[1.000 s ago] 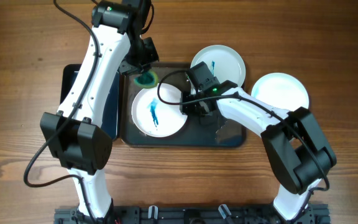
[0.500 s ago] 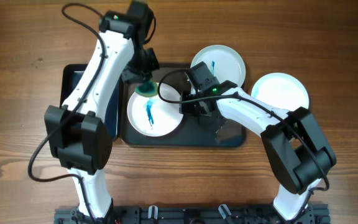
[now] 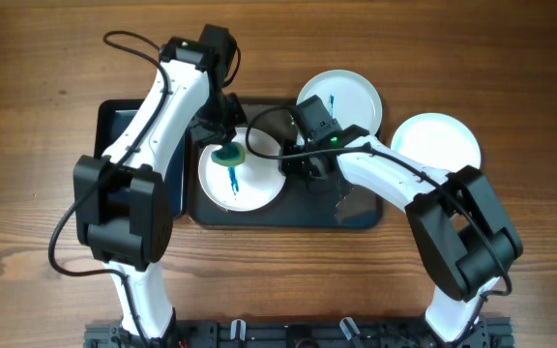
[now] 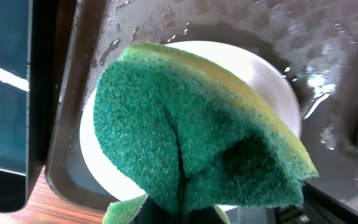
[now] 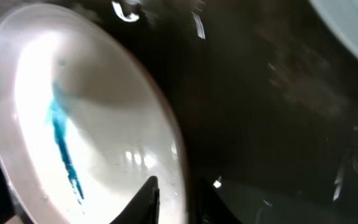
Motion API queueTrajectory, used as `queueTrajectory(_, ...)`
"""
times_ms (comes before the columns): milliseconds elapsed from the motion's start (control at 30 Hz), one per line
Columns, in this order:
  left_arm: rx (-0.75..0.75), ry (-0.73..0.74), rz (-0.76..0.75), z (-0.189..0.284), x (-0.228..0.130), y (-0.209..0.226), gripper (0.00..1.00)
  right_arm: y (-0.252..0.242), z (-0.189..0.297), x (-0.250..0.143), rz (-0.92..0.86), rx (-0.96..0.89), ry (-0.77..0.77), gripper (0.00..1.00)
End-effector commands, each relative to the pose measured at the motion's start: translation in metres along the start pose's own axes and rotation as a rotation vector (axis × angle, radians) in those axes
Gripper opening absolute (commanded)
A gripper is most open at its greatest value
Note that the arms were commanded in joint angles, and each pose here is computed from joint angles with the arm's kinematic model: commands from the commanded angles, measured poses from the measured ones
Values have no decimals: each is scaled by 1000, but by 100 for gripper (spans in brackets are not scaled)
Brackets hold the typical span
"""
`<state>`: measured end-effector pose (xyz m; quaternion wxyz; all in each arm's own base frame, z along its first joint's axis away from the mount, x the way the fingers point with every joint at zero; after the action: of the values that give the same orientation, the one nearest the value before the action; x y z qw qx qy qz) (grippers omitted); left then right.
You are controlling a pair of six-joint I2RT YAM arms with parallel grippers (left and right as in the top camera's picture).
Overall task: Clean dirty plates on tray and stack at the side
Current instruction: 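Lower the green sponge in the left gripper onto the held plate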
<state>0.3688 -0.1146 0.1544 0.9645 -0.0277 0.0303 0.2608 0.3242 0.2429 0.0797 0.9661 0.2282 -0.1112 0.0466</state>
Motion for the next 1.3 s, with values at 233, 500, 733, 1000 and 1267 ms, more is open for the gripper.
queueTrajectory(233,-16,36,58,-9,5,15,4,1,-18,2,48,58,18,8)
queueTrajectory(500,-21,32,50,-12,7,15,4,-3,-18,-1,0,45,36,4)
queueTrajectory(733,-43,29,51,-12,13,18,4,-17,11,0,-119,-102,0,4)
queueTrajectory(1000,-76,36,56,-11,16,15,4,-11,16,6,-37,-111,-50,32)
queueTrajectory(1267,-76,36,57,-11,16,16,4,-3,-2,11,61,-46,-65,28)
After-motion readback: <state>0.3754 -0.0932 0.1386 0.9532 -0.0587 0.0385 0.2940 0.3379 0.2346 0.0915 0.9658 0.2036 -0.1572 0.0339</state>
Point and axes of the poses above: each gripper's point midway between its finger pads, its own z axis back along the fingers, its own y axis along the line the jaws close on, x = y × z, the point moved 7 cm from there along z, back along the fingers, and after that the axes turned 8 degrees about z, right-handed, at the moved point
